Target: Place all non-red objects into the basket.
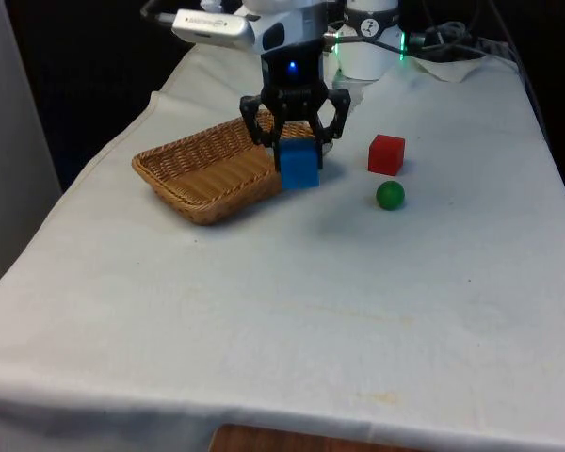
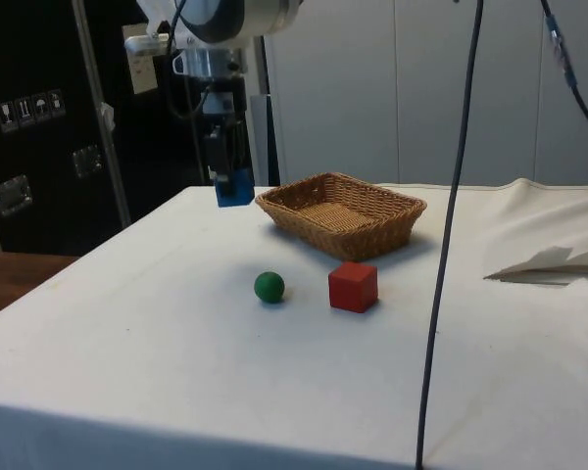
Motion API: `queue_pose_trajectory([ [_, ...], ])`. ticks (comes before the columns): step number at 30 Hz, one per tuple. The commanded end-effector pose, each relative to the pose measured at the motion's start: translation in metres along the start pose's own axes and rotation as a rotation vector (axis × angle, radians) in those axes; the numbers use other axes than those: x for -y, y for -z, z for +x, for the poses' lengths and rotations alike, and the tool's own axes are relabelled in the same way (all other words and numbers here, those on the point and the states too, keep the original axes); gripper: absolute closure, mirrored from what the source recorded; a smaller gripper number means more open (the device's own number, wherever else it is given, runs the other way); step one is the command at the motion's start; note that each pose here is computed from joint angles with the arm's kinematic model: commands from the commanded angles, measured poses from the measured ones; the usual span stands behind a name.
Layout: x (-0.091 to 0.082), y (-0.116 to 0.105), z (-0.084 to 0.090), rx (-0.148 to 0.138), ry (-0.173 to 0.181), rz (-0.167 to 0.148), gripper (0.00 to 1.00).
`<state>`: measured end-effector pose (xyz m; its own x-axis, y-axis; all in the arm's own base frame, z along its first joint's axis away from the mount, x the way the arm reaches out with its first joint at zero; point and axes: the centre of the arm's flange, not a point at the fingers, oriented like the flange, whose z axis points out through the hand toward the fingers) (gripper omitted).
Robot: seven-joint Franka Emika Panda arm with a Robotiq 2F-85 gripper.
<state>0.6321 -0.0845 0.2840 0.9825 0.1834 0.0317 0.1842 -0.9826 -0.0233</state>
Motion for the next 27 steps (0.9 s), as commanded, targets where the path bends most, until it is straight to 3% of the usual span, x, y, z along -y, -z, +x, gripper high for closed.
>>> queue_pose_trajectory([
  [1, -0.001, 0.002, 0.0, 0.003, -0.004, 0.002, 1.0],
  [8, -0.013, 0.015, -0.003, 0.02, -0.042, 0.005, 1.0],
  [18, -0.018, 0.023, -0.003, 0.014, -0.068, 0.008, 1.0],
  [27, -0.018, 0.033, -0.016, 0.017, -0.114, 0.015, 1.0],
])
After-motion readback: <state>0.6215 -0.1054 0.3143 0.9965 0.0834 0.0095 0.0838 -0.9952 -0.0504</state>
